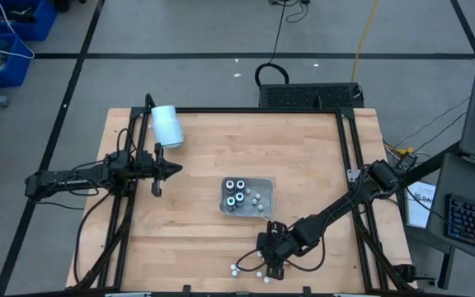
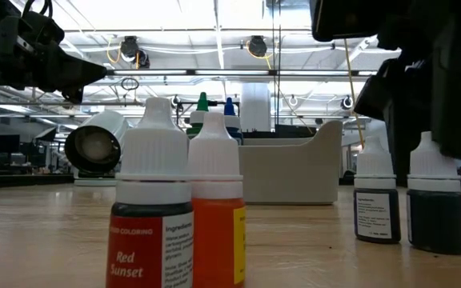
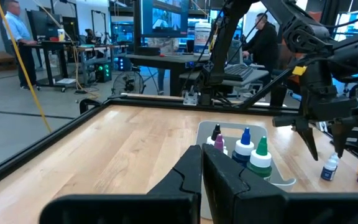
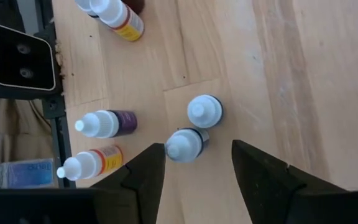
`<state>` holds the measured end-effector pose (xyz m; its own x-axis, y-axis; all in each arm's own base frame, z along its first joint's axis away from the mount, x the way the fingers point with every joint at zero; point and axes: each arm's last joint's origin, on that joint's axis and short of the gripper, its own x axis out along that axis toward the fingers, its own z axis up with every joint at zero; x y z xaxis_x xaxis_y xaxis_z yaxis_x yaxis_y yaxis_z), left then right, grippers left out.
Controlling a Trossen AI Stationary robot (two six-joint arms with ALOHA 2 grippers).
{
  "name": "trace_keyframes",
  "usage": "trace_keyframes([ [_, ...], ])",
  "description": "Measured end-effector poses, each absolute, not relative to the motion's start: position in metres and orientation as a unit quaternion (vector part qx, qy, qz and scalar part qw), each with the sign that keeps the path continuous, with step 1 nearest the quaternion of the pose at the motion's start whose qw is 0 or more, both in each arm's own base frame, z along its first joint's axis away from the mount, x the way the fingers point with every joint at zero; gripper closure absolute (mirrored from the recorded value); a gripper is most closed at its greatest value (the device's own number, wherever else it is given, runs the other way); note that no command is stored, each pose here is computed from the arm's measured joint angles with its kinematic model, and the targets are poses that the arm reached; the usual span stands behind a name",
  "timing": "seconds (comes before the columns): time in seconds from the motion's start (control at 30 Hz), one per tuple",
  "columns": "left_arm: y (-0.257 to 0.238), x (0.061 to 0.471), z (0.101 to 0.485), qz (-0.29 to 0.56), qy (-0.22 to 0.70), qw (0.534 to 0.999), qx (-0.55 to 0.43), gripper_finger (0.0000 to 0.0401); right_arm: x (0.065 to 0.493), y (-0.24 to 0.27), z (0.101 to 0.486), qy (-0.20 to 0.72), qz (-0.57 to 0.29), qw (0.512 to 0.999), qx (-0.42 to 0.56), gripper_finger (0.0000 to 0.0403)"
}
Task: Pick & Place food coloring
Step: Put the small black food coloring bottle into the bin
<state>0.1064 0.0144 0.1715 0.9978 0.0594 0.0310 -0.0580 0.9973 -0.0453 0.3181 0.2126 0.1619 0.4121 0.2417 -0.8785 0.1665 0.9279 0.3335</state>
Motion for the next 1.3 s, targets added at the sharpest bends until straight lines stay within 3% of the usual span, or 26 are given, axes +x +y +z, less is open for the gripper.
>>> trace_keyframes([
  [1.3,0.014,0.106,0.172,0.03,-0.016,0.999,-0.014,0.038,0.316,0.215,0.153,0.516,0.052,0.835,0.182,0.025],
])
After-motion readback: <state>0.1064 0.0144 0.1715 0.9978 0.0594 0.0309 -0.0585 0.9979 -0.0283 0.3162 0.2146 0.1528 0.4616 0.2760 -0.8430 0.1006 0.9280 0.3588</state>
